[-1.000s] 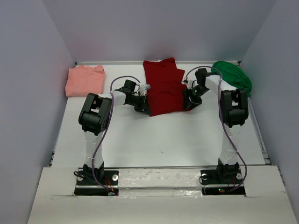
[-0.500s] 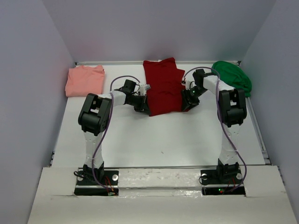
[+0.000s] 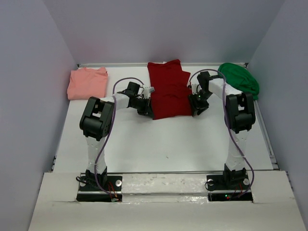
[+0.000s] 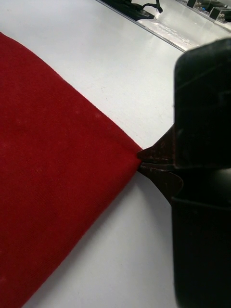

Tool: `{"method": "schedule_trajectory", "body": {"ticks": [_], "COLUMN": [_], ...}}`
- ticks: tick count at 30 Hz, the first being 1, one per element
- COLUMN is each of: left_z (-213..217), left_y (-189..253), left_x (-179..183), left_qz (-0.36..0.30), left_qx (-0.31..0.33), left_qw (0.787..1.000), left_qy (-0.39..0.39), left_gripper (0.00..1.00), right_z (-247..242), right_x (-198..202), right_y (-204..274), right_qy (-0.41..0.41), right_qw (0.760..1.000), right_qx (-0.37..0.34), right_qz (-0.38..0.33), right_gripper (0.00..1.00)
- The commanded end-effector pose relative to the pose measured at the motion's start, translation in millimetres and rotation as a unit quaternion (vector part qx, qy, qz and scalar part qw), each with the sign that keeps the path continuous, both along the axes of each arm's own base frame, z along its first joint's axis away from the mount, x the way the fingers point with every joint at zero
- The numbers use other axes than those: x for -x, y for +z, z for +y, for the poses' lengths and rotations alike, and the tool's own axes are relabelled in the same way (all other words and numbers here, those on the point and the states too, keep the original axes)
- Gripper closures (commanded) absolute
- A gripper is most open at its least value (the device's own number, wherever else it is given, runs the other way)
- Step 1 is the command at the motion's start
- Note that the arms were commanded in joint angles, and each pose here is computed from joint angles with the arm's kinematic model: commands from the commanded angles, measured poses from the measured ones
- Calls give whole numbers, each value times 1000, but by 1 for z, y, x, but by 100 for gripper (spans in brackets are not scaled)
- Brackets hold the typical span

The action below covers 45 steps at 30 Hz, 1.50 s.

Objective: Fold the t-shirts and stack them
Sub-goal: Grab one side of the 2/3 rectangular tshirt with both arms

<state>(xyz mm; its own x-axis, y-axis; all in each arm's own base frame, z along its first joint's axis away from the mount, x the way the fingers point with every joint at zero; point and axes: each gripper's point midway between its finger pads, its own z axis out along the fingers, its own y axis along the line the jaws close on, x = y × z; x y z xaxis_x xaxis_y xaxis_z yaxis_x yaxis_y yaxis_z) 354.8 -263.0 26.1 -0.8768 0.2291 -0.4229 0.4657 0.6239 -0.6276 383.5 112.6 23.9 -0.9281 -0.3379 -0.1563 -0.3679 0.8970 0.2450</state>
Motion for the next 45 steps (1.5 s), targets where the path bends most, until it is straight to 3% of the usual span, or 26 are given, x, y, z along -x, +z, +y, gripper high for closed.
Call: {"method": "schedule_trajectory", "body": {"ticks": [1,32,45], "left_z": [1,-1,-2], "left_y": [23,21,20], "left_x": [2,3,3], "left_qz": [-25,-17,-16], "left_qx": [3,9,9], "left_qw": [1000,1000,1000], "left_qy": [-6,-12,-12], "left_gripper": [100,100,100], "right_z": [-30,6,20], "right_x": [4,-22,-10], "right_y": [-14,-3,-7], "right_qy": [8,11,20], "right_qw": [997,1000,999], "right_qx": [77,-1,-33], "right_qz": [-2,-4,18], "right_gripper": [51,55,57]}}
